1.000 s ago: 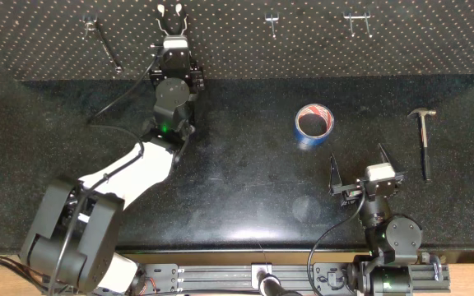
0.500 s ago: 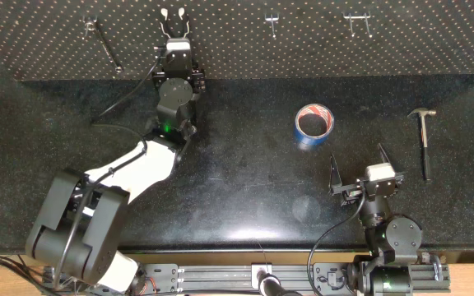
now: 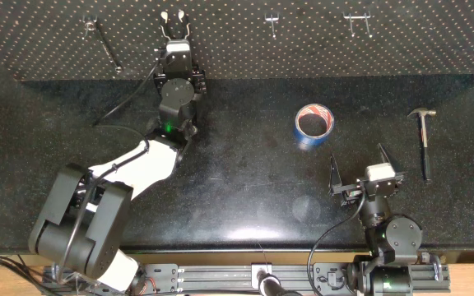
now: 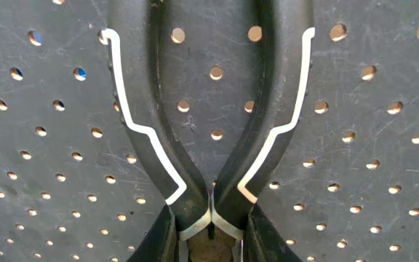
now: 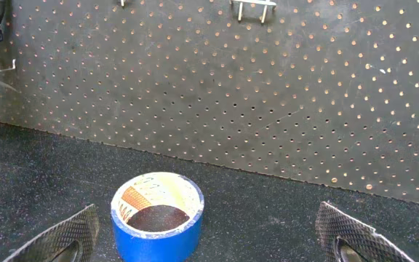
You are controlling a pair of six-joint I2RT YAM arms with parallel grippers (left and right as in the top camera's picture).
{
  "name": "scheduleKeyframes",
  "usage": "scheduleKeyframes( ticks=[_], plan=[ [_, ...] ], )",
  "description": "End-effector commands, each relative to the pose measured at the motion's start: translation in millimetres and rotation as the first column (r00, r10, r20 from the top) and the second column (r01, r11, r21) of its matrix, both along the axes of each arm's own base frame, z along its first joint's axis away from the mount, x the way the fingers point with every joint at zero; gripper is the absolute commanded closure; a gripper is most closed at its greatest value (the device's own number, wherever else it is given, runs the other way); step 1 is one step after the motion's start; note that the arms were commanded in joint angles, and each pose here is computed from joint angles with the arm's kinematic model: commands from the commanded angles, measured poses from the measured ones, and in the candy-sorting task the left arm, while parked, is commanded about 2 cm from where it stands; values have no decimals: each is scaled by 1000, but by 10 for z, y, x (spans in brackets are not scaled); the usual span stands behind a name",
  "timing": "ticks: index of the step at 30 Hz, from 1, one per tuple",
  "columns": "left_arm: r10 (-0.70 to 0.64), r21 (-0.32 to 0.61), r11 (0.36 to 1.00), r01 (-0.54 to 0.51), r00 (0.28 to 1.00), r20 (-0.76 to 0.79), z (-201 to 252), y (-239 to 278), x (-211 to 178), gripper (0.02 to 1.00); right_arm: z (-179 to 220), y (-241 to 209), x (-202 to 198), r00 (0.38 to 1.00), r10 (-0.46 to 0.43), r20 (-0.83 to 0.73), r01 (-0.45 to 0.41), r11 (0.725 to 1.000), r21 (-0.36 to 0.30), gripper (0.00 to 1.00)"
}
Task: Place Tools Onto Pegboard
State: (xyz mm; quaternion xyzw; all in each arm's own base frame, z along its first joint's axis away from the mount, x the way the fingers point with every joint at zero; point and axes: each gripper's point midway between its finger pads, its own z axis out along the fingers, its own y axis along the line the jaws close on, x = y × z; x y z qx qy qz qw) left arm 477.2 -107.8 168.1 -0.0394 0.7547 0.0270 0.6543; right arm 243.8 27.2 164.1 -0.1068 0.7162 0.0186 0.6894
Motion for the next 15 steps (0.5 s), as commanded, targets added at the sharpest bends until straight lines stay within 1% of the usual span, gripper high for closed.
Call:
scheduleKeyframes(
  ticks=[1, 5, 13, 14, 15],
  plan=[
    [28, -47, 998, -30, 999, -35, -189, 35, 19, 989, -11, 14, -2, 1000, 6, 5, -6, 1000, -14, 25],
    [30, -47, 998, -32, 998, -53, -284, 33, 24, 989, -11, 14, -2, 1000, 6, 5, -6, 1000, -14, 25],
    [30, -46, 998, -33, 998, -56, -295, 32, 25, 991, -11, 14, -2, 1000, 6, 5, -6, 1000, -14, 25],
    [30, -46, 998, -32, 998, -56, -295, 31, 24, 965, -11, 14, -2, 1000, 6, 5, -6, 1000, -14, 25],
    [30, -46, 998, -32, 998, -56, -296, 33, 24, 820, -11, 14, -2, 1000, 6, 5, -6, 1000, -14, 27]
  ],
)
